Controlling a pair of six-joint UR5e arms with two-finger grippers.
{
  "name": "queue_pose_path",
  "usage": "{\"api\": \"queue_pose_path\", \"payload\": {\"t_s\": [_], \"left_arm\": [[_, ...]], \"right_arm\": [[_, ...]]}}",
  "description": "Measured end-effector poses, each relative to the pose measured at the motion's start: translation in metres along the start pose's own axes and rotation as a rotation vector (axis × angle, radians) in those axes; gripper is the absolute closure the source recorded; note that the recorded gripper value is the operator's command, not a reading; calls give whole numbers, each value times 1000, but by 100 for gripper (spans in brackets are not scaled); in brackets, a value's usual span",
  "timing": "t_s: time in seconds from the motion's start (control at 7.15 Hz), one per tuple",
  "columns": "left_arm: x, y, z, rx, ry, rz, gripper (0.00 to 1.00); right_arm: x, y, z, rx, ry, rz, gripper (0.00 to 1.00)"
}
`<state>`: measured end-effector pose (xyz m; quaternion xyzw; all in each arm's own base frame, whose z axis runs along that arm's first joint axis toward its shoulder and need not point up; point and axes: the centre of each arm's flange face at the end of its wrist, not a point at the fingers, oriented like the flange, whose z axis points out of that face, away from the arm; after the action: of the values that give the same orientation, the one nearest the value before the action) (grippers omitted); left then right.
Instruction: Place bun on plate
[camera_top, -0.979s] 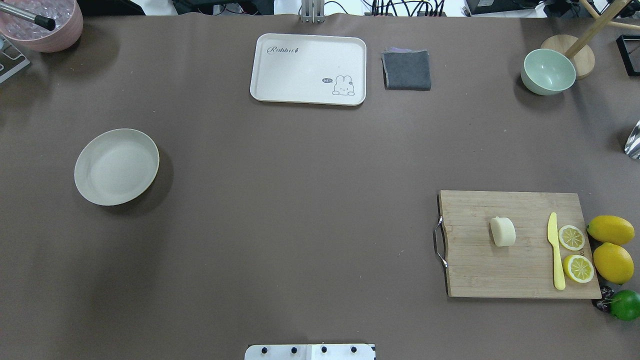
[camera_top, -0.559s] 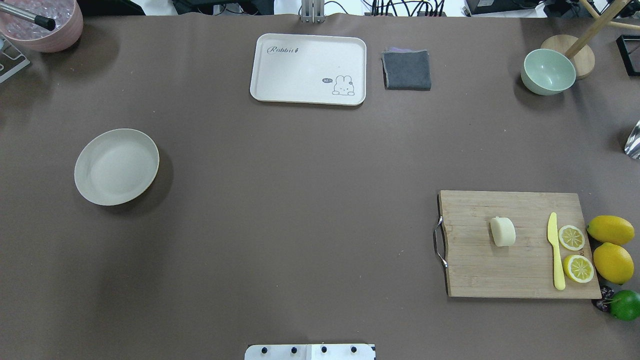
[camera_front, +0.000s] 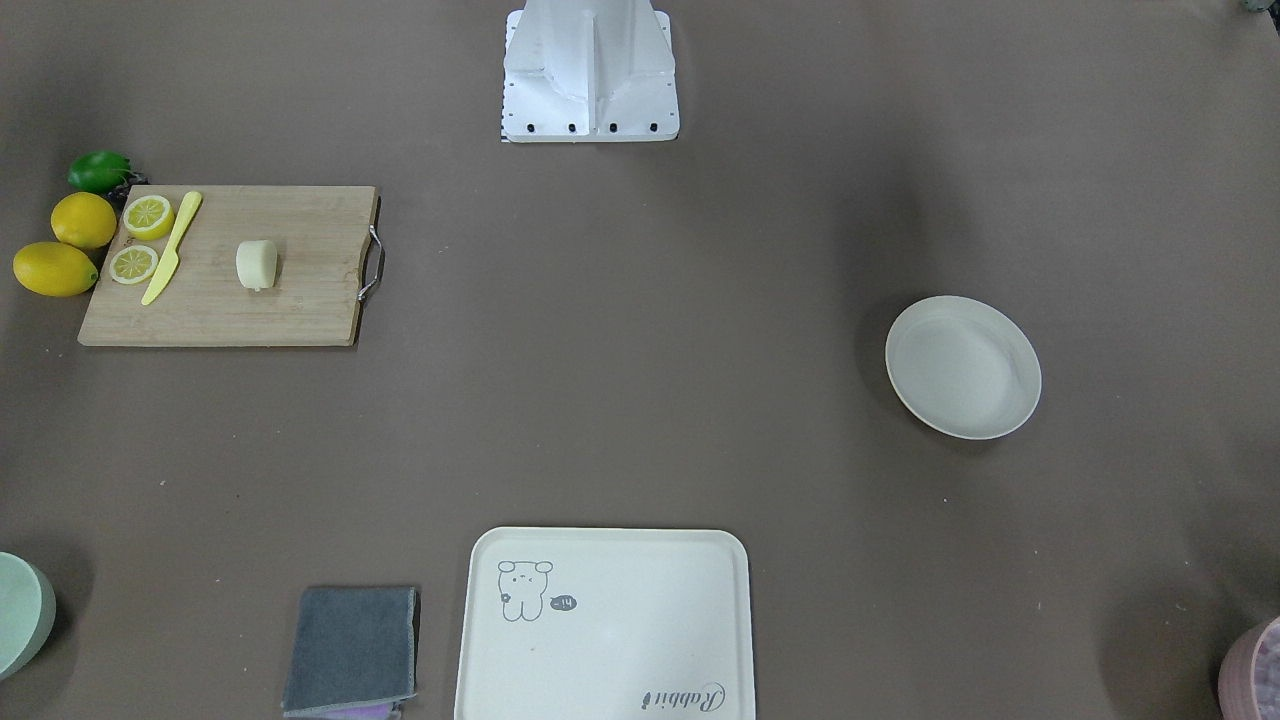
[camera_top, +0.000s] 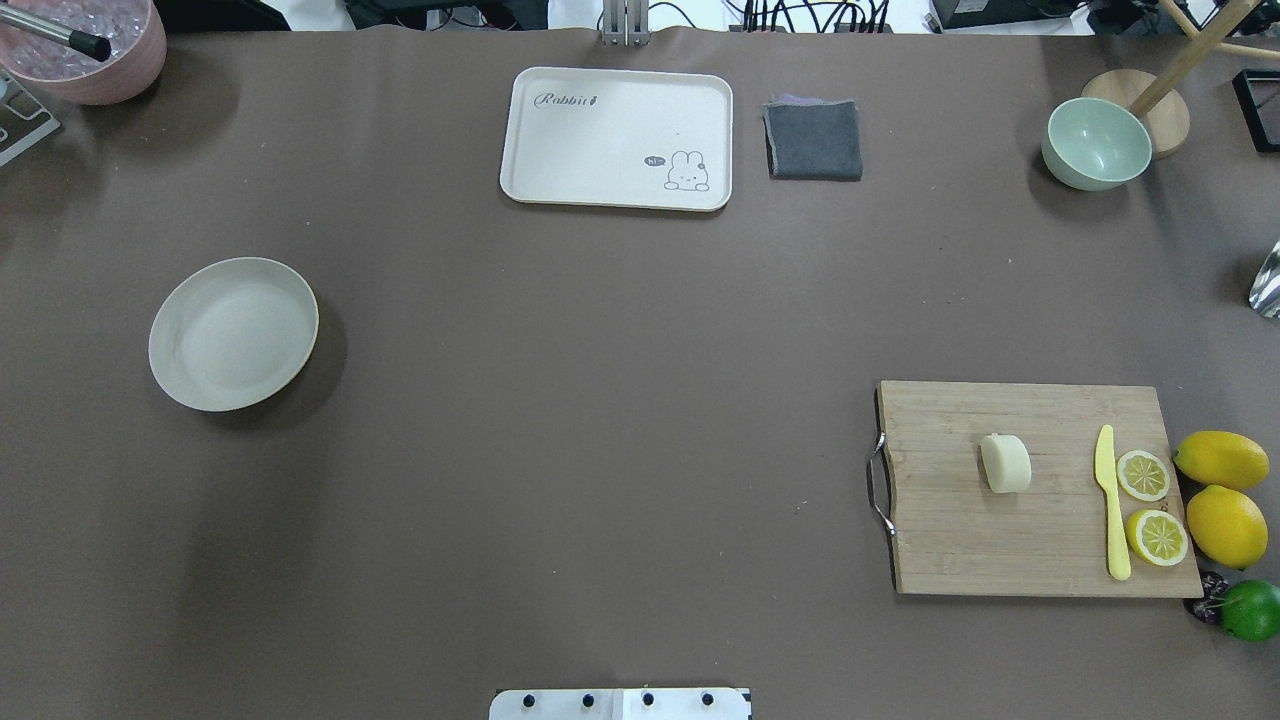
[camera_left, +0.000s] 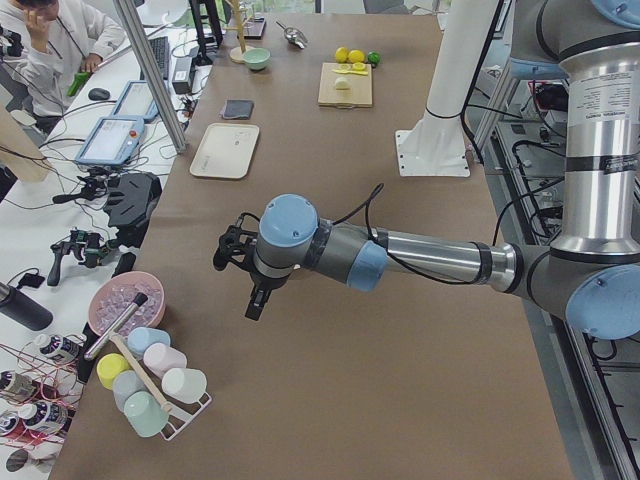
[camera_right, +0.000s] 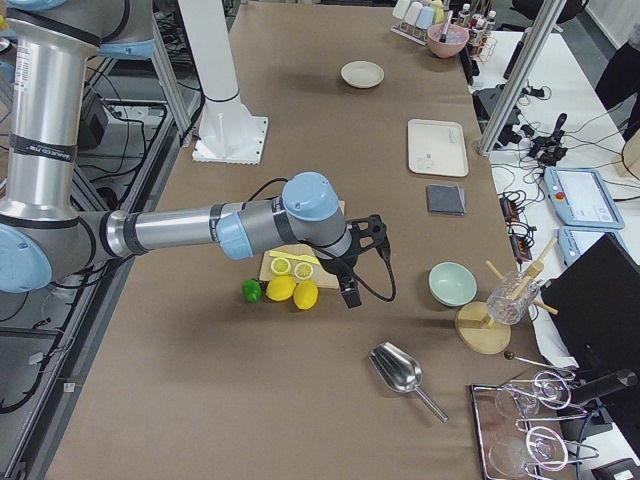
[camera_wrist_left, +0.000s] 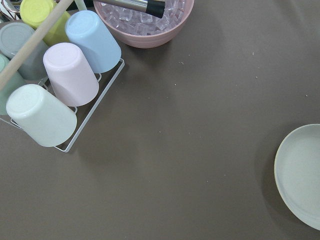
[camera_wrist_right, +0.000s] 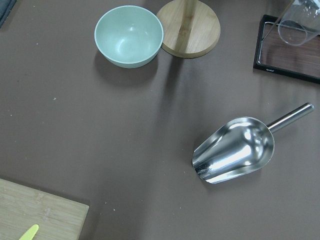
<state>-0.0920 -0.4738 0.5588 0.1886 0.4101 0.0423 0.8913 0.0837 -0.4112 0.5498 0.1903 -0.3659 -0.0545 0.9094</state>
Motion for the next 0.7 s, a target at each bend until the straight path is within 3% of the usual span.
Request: {"api": "queue_pose_path", "payload": {"t_s": [0.14,0.42,0.7], "left_arm": [[4,-5,-1,7,3,10,2],[36,-34,20,-7,27,50,2],[75,-51,76,-97,65,1,2]], "right_arm": [[0,6,0,14,-6,-12,0],[-4,5,3,13,-16,61,0],[-22,-12,9,8,-48,103,0]]}}
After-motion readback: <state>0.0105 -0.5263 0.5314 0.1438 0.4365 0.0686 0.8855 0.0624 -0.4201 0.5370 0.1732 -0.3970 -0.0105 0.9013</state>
